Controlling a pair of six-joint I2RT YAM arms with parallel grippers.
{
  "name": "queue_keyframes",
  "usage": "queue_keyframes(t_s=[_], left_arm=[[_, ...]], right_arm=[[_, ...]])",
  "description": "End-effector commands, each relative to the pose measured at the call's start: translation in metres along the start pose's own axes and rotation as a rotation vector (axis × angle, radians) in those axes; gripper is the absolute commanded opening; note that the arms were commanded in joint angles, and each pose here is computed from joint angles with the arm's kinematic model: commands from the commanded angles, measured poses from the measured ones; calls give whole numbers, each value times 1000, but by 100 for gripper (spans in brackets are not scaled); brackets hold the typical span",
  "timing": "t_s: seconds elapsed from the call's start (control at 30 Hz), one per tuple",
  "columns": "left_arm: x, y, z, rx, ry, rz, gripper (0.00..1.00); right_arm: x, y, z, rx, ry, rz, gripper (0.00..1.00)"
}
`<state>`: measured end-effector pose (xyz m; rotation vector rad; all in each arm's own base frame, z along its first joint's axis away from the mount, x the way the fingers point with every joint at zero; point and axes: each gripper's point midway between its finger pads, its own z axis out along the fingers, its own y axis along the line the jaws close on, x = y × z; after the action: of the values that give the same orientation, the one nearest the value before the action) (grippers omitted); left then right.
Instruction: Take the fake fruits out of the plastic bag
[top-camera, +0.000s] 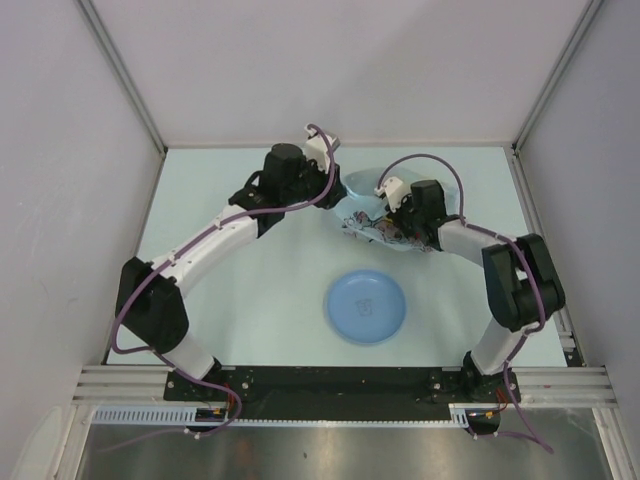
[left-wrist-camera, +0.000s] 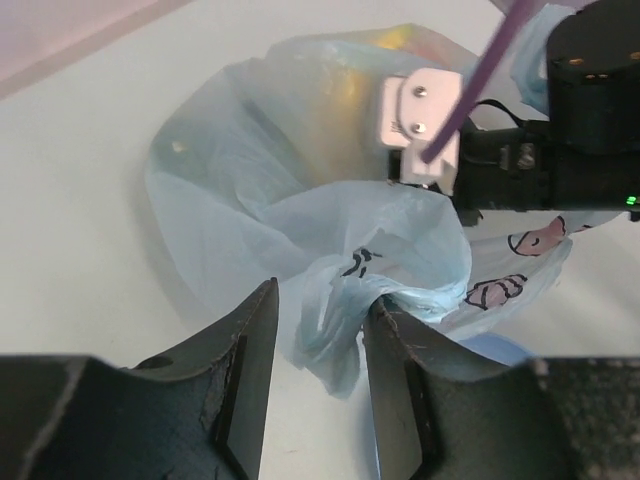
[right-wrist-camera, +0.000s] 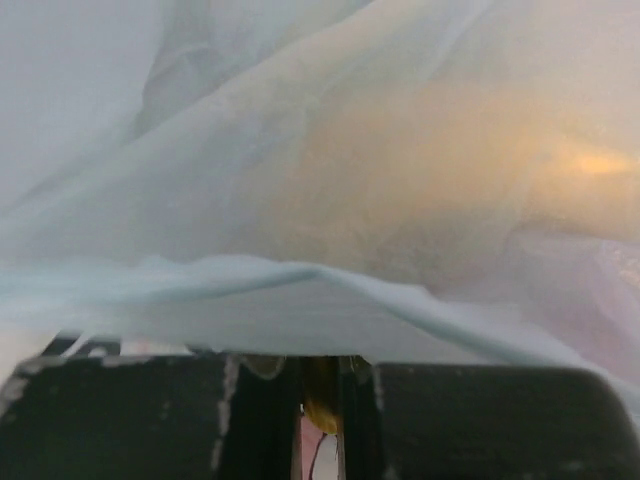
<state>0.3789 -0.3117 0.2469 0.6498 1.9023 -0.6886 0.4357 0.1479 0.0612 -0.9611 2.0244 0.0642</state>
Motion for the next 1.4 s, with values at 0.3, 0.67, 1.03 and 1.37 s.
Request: queue_keyframes(t_s=[0.3,0.67,1.03,1.37], left_arm=[[-91,4,-9,-56,-174,176,78],[-127,-12,-69,-26,-269,208,99],[-115,-19,-209,-69,-426,254,100],[-95,29,-273,-273,-488,190,100]], right_arm=[[-100,41,-167,-231,-275,-91,0],[-111,95,-264,-330,-372,-229,0],[-72,222,-279,-702,-239,-417,0],[-73,269,-210,-595,-94,7,0]])
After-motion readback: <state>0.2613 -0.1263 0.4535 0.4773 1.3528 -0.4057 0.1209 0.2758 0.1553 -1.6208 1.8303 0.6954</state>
